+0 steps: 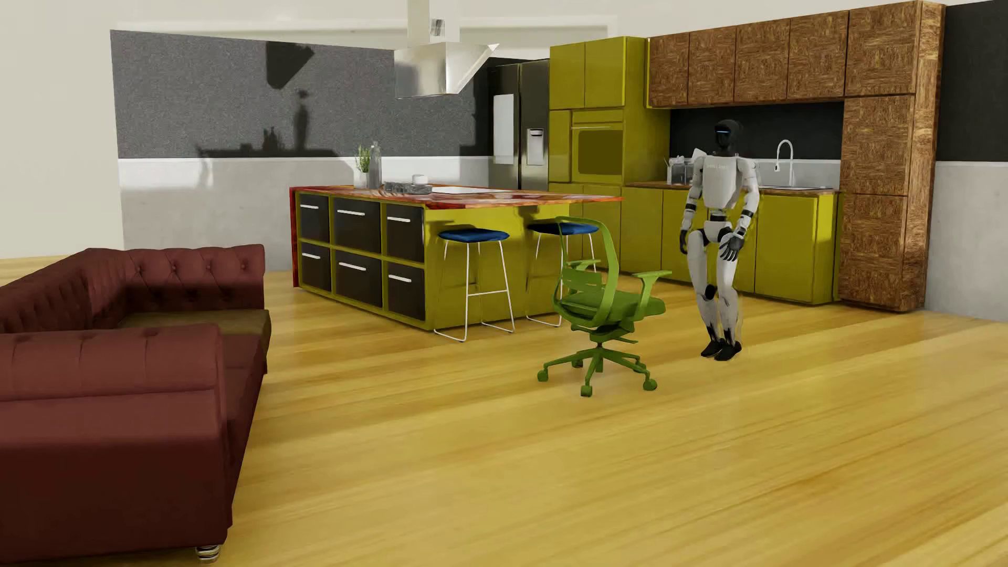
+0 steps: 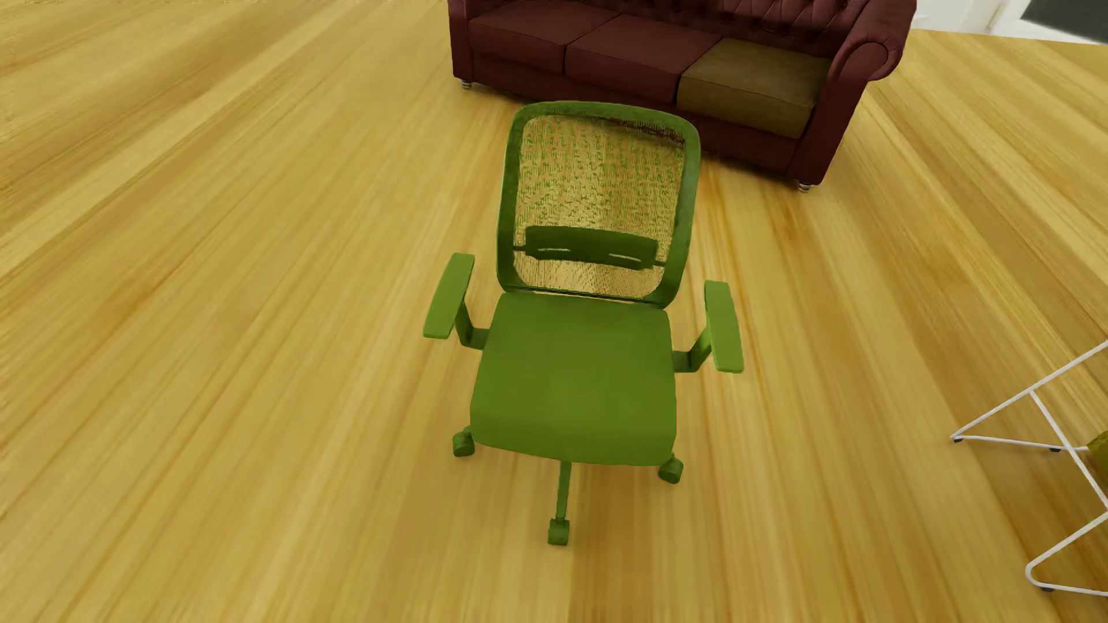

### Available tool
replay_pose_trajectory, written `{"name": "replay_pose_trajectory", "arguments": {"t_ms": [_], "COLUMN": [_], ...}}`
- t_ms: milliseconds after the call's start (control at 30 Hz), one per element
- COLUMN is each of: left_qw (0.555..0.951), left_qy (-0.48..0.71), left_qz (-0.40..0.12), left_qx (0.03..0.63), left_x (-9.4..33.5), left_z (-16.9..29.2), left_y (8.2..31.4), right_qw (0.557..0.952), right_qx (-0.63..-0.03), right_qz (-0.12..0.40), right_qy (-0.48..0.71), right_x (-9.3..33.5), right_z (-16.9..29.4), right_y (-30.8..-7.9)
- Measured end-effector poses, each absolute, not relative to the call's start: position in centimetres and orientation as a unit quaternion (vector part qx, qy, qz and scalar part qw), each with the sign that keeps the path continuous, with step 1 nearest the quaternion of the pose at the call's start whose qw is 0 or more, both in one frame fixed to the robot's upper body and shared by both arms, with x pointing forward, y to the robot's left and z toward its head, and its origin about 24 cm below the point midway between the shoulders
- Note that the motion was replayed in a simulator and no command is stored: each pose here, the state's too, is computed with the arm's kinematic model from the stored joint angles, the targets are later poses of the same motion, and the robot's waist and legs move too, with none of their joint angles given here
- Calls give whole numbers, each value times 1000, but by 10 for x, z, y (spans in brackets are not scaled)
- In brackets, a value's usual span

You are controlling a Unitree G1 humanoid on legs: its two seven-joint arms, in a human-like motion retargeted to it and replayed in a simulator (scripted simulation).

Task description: Stand still

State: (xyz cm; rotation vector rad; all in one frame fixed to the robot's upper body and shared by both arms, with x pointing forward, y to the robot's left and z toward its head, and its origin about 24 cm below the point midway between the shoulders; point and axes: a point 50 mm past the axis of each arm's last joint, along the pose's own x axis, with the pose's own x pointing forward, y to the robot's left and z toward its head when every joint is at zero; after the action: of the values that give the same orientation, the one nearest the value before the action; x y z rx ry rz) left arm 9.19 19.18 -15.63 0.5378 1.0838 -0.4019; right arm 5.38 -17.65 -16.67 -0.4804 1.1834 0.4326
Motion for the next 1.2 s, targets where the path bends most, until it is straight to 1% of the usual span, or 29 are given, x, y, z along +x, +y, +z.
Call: {"name": "replay_pose_trajectory", "arguments": {"t_ms": [33,133,233,300,367,633,733,767,800,967,1200], "left_qw": [807,807,810,809,809,812,811,810,810,810,811], "left_qy": [508,508,510,510,510,511,512,512,513,510,511], "left_qz": [-174,-174,-167,-169,-169,-161,-160,-163,-161,-165,-161], "left_qx": [246,246,239,239,238,234,234,236,234,237,236], "left_x": [91,90,90,89,89,89,89,89,88,89,90], "left_z": [-155,-155,-156,-156,-156,-155,-156,-156,-156,-155,-155], "left_y": [197,197,197,196,196,198,198,198,198,198,198], "right_qw": [777,778,781,780,781,781,781,780,781,780,783], "right_qx": [-222,-221,-213,-214,-211,-208,-209,-213,-208,-212,-207], "right_qz": [200,199,187,192,184,181,183,191,181,189,180], "right_qy": [554,553,556,555,557,560,559,557,560,557,558], "right_x": [50,51,51,50,50,49,49,49,49,49,51], "right_z": [-168,-168,-168,-168,-168,-168,-168,-168,-168,-168,-168], "right_y": [-176,-176,-178,-177,-178,-178,-178,-176,-178,-177,-178]}}
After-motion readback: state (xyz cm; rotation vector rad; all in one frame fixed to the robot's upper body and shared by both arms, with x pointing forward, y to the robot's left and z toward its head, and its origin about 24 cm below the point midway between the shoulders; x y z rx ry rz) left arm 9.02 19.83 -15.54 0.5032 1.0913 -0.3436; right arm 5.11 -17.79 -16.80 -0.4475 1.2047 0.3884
